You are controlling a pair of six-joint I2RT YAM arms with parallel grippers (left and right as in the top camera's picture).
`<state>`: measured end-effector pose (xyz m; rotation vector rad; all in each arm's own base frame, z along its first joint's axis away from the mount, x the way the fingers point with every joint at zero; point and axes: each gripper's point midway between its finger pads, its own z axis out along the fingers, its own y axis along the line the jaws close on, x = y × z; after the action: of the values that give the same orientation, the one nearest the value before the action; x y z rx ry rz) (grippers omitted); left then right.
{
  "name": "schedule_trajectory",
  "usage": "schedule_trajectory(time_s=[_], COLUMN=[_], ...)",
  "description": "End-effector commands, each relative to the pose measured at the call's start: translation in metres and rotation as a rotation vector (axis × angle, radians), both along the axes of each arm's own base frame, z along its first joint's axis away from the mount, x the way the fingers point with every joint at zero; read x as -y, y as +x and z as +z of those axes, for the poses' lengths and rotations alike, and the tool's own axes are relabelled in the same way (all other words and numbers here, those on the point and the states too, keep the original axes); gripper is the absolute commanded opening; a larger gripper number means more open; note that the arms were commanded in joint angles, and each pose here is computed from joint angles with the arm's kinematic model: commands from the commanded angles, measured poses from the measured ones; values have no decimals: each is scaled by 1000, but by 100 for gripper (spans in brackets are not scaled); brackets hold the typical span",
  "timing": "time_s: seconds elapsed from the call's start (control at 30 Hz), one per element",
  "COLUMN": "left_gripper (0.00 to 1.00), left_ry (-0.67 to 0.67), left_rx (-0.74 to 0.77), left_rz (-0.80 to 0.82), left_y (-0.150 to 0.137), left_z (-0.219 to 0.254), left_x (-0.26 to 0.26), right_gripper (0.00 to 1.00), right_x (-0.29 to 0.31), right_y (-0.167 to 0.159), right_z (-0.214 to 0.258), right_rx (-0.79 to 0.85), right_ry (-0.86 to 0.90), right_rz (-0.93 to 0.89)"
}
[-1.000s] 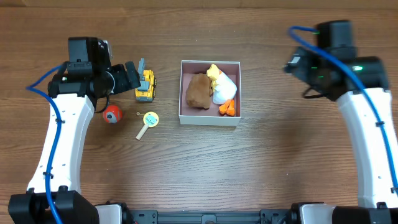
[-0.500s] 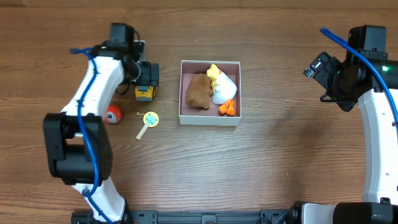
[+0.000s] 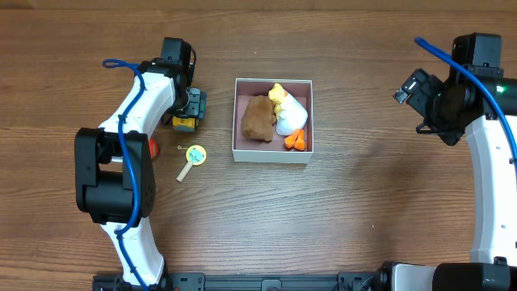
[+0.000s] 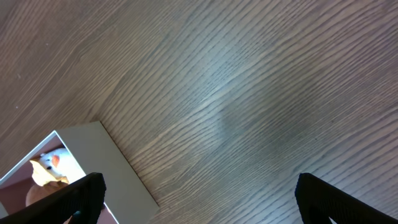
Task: Pack container
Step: 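Grasp the yellow toy excavator with the left gripper, then carry the excavator right and release it into the box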
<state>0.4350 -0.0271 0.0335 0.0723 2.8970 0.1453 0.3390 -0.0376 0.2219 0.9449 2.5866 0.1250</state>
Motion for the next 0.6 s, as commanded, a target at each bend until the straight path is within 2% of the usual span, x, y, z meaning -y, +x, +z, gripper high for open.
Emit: schedule_trajectory(time_s=[0.0,0.13,0.27,0.37,0.4,0.57], left_gripper=[74,66,43,39,31,24], left_ry=[-63,-139,-137,-136,-136,-116], left_rx=[4,-23,-47,-56,-65,-61], left_rz=[-25,-94,-97,-97,-96,-93], left_y=[7,2,-3,-5,-5,4], left_z=[-2,-5,-6,-5,0,47], left_x=[11,26,25,25,25,23], right_gripper=[100,100,100,100,99,99], right_x=[-1,-1,-2,-2,-2,-2], right_y=[-3,-7,-10,-10,-11,-13], right_z=[-2,-3,-4,-4,-5,-5], right_rx=[-12,-28,-41,-43,-48,-57], right_ry=[0,2,3,3,4,5], right_rz=[7,8,8,8,8,8])
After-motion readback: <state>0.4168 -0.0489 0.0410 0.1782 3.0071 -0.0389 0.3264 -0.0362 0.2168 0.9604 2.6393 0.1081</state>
